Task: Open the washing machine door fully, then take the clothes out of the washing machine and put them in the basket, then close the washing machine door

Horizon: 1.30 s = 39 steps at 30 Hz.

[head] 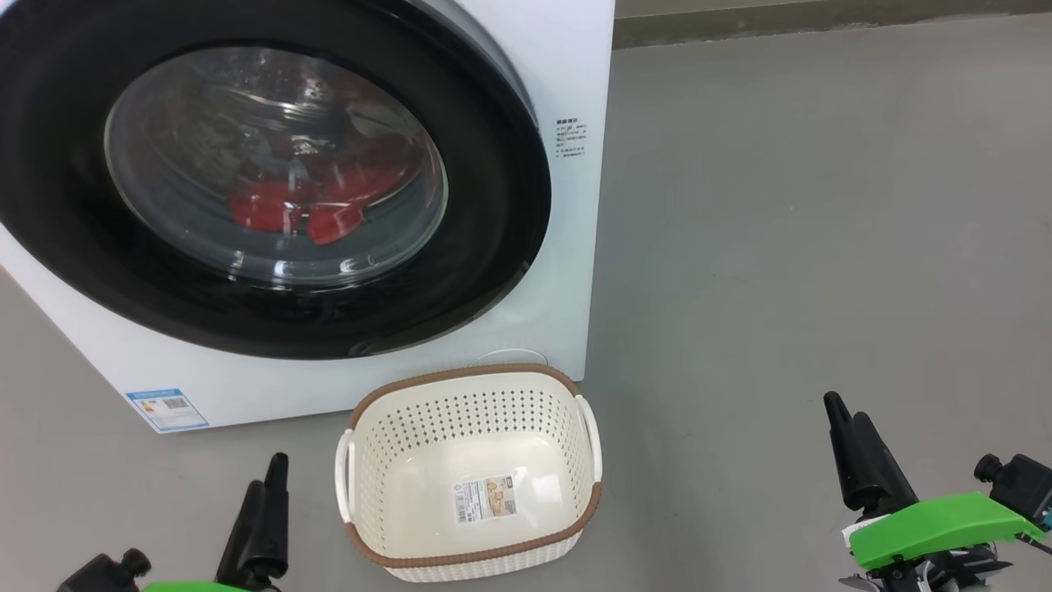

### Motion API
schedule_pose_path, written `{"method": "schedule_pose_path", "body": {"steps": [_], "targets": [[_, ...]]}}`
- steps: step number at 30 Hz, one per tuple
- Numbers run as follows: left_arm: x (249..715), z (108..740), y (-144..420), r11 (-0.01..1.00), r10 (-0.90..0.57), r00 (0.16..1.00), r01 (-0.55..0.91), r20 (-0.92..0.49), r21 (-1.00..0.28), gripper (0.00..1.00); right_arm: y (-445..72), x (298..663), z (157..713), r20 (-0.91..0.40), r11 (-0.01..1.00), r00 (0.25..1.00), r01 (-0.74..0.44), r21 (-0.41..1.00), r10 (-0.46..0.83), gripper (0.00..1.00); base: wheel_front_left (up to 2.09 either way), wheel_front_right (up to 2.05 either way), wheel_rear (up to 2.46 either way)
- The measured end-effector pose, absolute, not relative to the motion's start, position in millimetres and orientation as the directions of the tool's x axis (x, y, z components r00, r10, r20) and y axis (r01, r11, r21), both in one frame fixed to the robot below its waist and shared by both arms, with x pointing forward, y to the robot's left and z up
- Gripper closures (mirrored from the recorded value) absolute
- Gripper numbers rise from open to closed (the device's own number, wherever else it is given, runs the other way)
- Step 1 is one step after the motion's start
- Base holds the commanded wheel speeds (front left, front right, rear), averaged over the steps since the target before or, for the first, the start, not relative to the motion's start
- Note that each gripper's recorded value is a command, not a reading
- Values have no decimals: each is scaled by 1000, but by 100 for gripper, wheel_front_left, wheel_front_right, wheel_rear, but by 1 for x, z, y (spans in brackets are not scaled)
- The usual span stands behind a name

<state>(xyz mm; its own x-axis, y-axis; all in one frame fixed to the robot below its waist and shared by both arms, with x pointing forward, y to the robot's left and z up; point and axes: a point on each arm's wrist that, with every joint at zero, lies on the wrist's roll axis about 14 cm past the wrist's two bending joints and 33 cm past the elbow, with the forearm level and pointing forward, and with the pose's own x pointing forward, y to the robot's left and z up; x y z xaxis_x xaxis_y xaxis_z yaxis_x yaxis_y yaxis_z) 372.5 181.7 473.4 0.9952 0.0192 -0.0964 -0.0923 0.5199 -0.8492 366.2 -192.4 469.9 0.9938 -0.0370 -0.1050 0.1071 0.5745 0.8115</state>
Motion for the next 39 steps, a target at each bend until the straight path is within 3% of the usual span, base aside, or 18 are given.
{"method": "schedule_pose_path", "body": {"steps": [39], "targets": [[379, 505, 181, 822, 18, 999, 9, 42, -569, 0, -173, 371, 500, 26, 859, 999, -43, 510, 34, 0, 0, 0, 0]]}}
